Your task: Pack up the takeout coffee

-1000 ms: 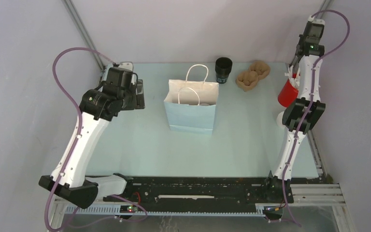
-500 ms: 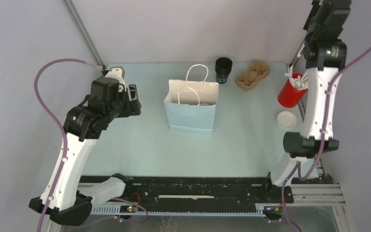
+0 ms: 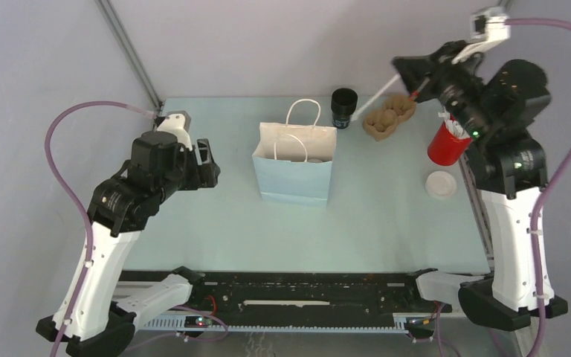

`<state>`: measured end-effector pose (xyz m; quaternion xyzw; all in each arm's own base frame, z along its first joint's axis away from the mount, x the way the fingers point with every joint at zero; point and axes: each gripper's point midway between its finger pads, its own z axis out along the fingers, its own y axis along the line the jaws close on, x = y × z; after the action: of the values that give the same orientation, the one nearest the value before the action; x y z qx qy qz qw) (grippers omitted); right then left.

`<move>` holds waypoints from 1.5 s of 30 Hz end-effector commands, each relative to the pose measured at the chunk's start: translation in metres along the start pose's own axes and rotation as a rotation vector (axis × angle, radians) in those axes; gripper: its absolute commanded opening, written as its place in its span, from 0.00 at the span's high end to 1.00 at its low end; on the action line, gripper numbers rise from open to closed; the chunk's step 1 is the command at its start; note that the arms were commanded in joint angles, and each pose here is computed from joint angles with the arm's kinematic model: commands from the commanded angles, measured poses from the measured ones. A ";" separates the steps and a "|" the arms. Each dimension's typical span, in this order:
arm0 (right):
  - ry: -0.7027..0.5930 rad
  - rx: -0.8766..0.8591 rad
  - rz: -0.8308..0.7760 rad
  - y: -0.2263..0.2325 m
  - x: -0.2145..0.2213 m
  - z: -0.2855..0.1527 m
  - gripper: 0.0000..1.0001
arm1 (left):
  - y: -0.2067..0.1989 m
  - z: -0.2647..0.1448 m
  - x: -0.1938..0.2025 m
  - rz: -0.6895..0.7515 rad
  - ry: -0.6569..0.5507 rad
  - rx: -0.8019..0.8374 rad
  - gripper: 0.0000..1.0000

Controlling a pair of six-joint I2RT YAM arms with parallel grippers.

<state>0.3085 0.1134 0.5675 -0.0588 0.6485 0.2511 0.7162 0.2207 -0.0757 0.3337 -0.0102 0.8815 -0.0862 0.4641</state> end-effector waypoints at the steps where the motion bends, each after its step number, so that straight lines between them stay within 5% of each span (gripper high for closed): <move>1: 0.024 -0.267 0.079 0.076 0.017 0.016 1.00 | -0.017 -0.002 -0.003 -0.010 -0.010 0.072 0.25; 11: 0.092 -0.422 -0.026 0.157 0.073 0.075 1.00 | -0.015 -0.019 -0.001 -0.038 -0.030 0.087 0.25; 28: 0.246 -0.349 -0.282 0.168 0.213 0.176 1.00 | 0.004 -0.044 -0.001 -0.057 -0.063 0.029 0.24; 32: 0.291 -0.323 -0.265 0.169 0.216 0.187 0.66 | 0.004 -0.046 -0.003 -0.053 -0.059 0.028 0.24; 39: 0.349 -0.230 -0.203 0.149 0.173 0.141 0.23 | 0.005 -0.046 -0.006 -0.041 -0.061 0.019 0.24; 45: 0.422 -0.083 -0.135 0.098 0.130 0.052 0.14 | 0.000 -0.049 -0.027 -0.034 -0.090 0.020 0.22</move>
<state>0.3736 0.3374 0.4251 -0.2506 0.7583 0.2161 0.5617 0.1893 -0.0662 0.3570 -0.0228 0.8744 -0.0999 0.4743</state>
